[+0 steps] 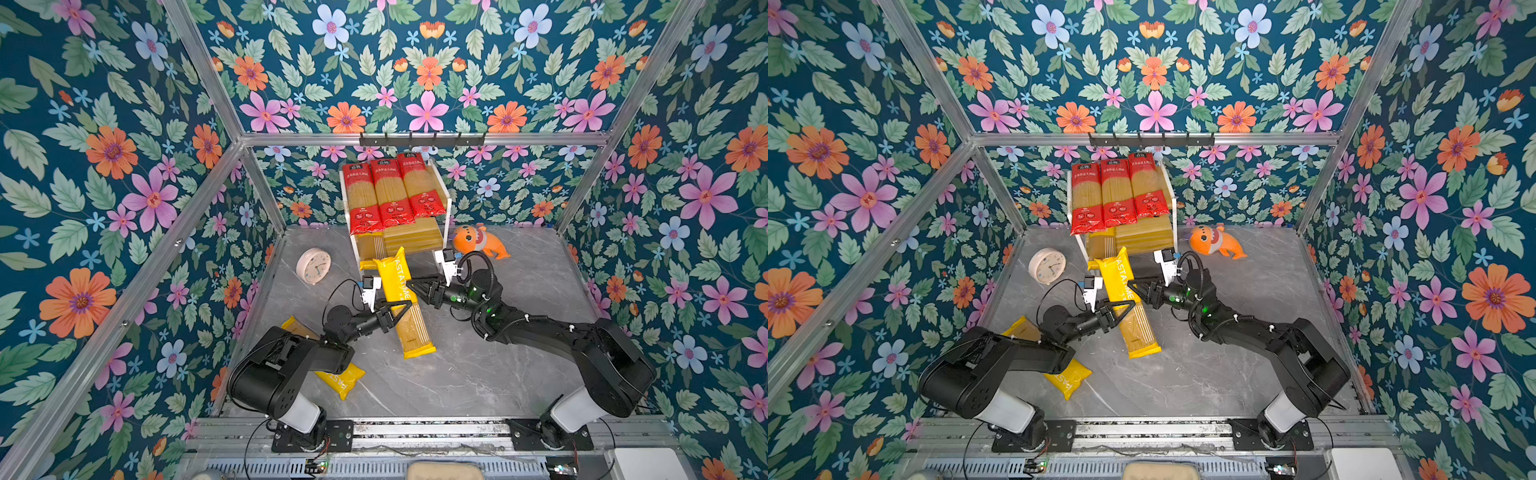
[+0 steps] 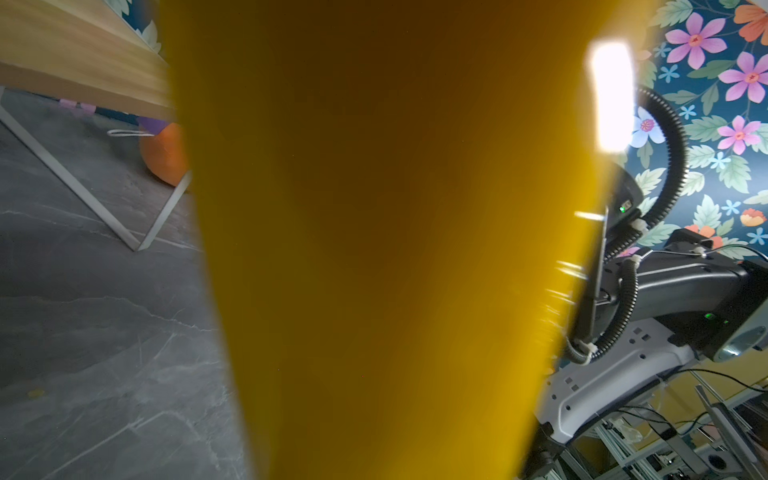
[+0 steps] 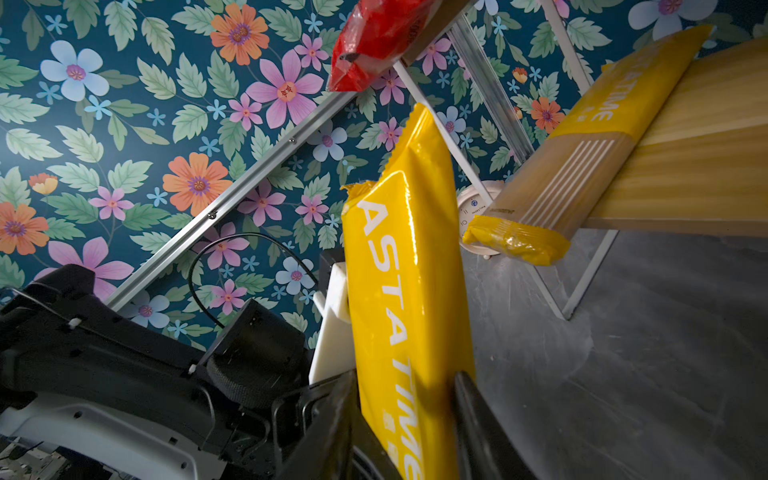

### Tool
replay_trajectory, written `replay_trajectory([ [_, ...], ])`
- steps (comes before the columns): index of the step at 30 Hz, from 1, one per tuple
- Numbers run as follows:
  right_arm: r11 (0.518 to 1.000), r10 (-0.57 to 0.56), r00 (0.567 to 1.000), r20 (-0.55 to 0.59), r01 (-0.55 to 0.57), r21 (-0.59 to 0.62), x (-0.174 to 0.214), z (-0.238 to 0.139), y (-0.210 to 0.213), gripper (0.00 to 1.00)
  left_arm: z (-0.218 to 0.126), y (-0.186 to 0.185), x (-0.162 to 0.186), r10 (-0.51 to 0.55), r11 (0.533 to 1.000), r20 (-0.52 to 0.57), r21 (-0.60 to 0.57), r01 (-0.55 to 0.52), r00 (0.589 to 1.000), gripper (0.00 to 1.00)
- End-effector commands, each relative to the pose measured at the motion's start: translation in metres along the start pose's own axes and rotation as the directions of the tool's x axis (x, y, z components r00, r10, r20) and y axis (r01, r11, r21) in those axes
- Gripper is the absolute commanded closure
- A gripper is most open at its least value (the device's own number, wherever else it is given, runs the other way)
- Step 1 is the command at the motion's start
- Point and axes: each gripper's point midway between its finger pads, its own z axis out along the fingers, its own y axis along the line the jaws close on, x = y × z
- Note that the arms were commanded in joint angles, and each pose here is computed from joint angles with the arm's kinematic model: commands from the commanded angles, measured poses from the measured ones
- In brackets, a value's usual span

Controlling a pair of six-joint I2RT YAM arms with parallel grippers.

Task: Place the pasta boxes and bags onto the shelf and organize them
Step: 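Tilt the yellow pack's top toward the shelf's lower tier with both grippers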

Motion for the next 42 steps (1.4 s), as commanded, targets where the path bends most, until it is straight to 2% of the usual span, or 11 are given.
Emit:
replay_trajectory([
  [1, 1.0, 0.003, 1.0, 0.03, -0.004, 0.01, -0.004, -0.004, -0.003, 0.53, -0.001, -0.012, -0.017, 0.05, 0.998, 0.071, 0.036, -0.052, 0.996, 1.0],
  [5, 0.992, 0.096, 0.995, 0.03, -0.098, 0.078, 0.003, -0.023, -0.027, 0.5, 0.0, 0.003, -0.02, -0.004, 0.999, 0.062, -0.035, 0.006, 0.998, 1.0],
  [8, 0.975, 0.16, 0.987, -0.032, -0.153, 0.159, 0.027, -0.036, -0.046, 0.48, 0.007, 0.009, -0.029, -0.041, 0.997, 0.059, -0.068, 0.045, 0.997, 1.0],
  [12, 0.958, 0.233, 0.963, -0.132, -0.203, 0.204, 0.062, -0.049, -0.052, 0.38, 0.02, 0.012, -0.041, -0.117, 0.991, 0.065, -0.059, 0.121, 0.991, 0.97],
  [18, 0.938, 0.33, 0.926, -0.182, -0.302, 0.168, 0.091, -0.062, -0.044, 0.36, 0.033, 0.013, -0.051, -0.222, 0.975, 0.087, 0.01, 0.222, 0.971, 0.96],
  [25, 0.93, 0.369, 0.898, -0.242, -0.355, 0.099, 0.107, -0.06, -0.033, 0.36, 0.042, 0.005, -0.063, -0.241, 0.97, 0.091, 0.069, 0.235, 0.966, 0.95],
  [29, 0.937, 0.349, 0.914, -0.205, -0.342, 0.072, 0.094, -0.052, -0.03, 0.44, 0.043, 0.005, -0.064, -0.252, 0.967, 0.092, 0.071, 0.246, 0.963, 0.92],
  [35, 0.943, 0.333, 0.935, -0.123, -0.331, 0.036, 0.07, -0.046, -0.027, 0.71, 0.046, 0.015, -0.068, -0.259, 0.966, 0.106, 0.015, 0.259, 0.96, 0.82],
  [38, 0.941, 0.338, 0.936, -0.101, -0.337, 0.032, 0.064, -0.045, -0.026, 0.84, 0.046, 0.017, -0.07, -0.268, 0.963, 0.109, 0.006, 0.269, 0.957, 0.74],
  [42, 0.946, 0.325, 0.945, -0.038, -0.324, 0.018, 0.046, -0.042, -0.023, 0.91, 0.042, 0.019, -0.073, -0.278, 0.96, 0.121, -0.002, 0.28, 0.953, 0.58],
])
